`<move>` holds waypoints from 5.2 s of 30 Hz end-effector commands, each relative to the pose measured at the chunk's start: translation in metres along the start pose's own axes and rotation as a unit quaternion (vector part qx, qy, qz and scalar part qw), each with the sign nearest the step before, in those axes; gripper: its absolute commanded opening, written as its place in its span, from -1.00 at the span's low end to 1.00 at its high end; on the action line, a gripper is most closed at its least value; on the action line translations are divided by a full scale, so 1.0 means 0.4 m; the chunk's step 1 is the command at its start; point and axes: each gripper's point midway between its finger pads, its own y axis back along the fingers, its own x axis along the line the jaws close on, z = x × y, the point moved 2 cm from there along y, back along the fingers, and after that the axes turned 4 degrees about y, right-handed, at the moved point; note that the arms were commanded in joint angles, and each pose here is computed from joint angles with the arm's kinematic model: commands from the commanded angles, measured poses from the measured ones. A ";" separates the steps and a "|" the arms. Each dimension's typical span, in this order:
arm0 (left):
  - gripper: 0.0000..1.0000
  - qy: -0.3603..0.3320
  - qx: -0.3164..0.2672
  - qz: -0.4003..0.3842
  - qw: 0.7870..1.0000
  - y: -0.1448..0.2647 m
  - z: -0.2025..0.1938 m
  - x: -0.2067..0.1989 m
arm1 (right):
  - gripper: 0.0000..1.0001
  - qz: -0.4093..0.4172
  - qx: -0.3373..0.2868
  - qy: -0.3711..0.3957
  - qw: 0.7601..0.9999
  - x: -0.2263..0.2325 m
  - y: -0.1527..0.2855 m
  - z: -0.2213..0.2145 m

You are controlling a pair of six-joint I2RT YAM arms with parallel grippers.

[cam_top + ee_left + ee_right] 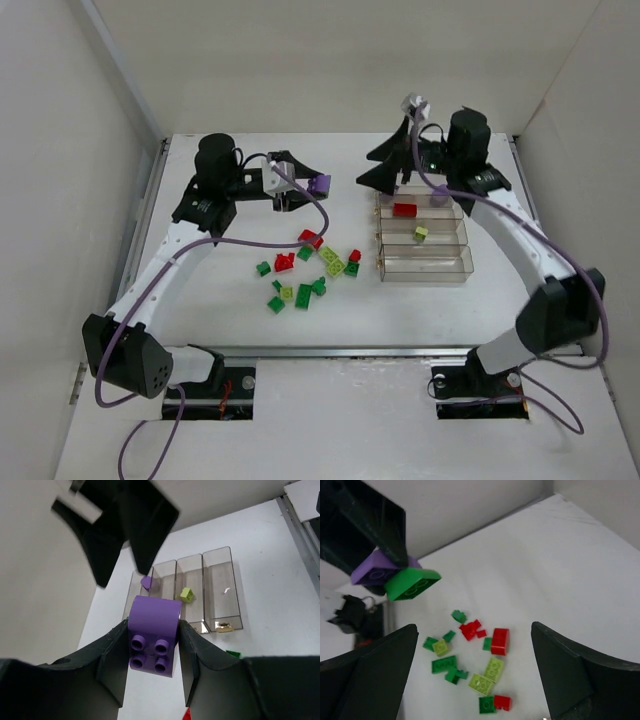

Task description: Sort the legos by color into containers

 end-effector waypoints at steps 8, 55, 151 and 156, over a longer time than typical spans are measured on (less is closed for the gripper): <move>-1.00 -0.187 -0.091 -0.048 0.977 -0.012 0.174 -0.009 | 1.00 0.222 -0.004 -0.065 0.973 0.085 -0.019 0.150; -1.00 -0.176 -0.034 0.060 0.982 -0.057 0.135 0.046 | -1.00 0.109 0.002 -0.183 0.977 -0.044 0.017 0.007; 0.82 -0.059 0.052 0.139 0.987 -0.063 -0.015 0.074 | -1.00 -0.048 0.000 -0.144 0.988 0.073 -0.151 0.092; 1.00 -0.044 0.071 0.159 0.984 -0.058 -0.046 0.085 | -1.00 -0.113 0.005 -0.189 0.975 -0.037 -0.122 0.041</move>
